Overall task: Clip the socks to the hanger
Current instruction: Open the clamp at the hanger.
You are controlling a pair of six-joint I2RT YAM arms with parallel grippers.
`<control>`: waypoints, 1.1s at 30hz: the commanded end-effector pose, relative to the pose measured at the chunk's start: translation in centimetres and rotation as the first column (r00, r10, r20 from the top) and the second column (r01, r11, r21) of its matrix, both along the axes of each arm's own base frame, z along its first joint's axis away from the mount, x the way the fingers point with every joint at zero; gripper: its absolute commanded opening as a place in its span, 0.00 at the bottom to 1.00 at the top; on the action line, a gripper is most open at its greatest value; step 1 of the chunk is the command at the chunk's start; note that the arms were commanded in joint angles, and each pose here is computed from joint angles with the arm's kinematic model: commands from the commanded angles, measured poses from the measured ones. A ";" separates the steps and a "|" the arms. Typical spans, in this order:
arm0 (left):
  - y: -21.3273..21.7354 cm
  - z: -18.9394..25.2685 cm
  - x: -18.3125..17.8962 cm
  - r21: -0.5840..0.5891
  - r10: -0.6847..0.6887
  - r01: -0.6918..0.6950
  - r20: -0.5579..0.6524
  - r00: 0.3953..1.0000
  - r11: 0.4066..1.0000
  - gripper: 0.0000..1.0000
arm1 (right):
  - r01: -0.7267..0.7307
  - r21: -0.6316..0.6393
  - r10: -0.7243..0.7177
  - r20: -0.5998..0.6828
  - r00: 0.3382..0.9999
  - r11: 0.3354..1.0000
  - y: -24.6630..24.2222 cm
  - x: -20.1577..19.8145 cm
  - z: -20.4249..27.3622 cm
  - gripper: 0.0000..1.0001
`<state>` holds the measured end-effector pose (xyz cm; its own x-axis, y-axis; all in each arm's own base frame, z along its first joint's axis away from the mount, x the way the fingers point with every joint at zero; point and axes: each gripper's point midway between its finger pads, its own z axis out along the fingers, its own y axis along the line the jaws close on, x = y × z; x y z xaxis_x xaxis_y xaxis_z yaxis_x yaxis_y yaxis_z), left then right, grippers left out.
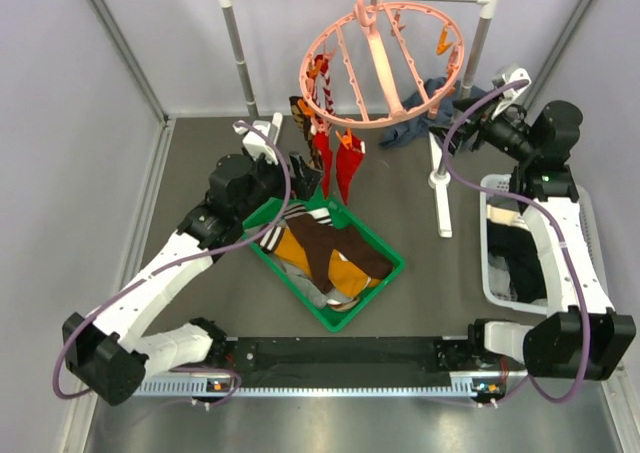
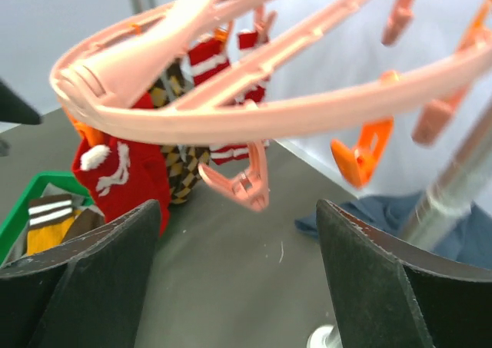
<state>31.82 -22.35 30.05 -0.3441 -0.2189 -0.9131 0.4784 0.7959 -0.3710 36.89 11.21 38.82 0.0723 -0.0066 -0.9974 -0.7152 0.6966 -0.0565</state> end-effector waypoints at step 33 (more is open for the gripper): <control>2.3 2.9 7.3 -0.025 0.352 -0.352 0.097 0.931 0.936 0.98 | -0.245 -0.128 0.266 0.194 0.944 0.961 4.9 -0.3 3.0 0.60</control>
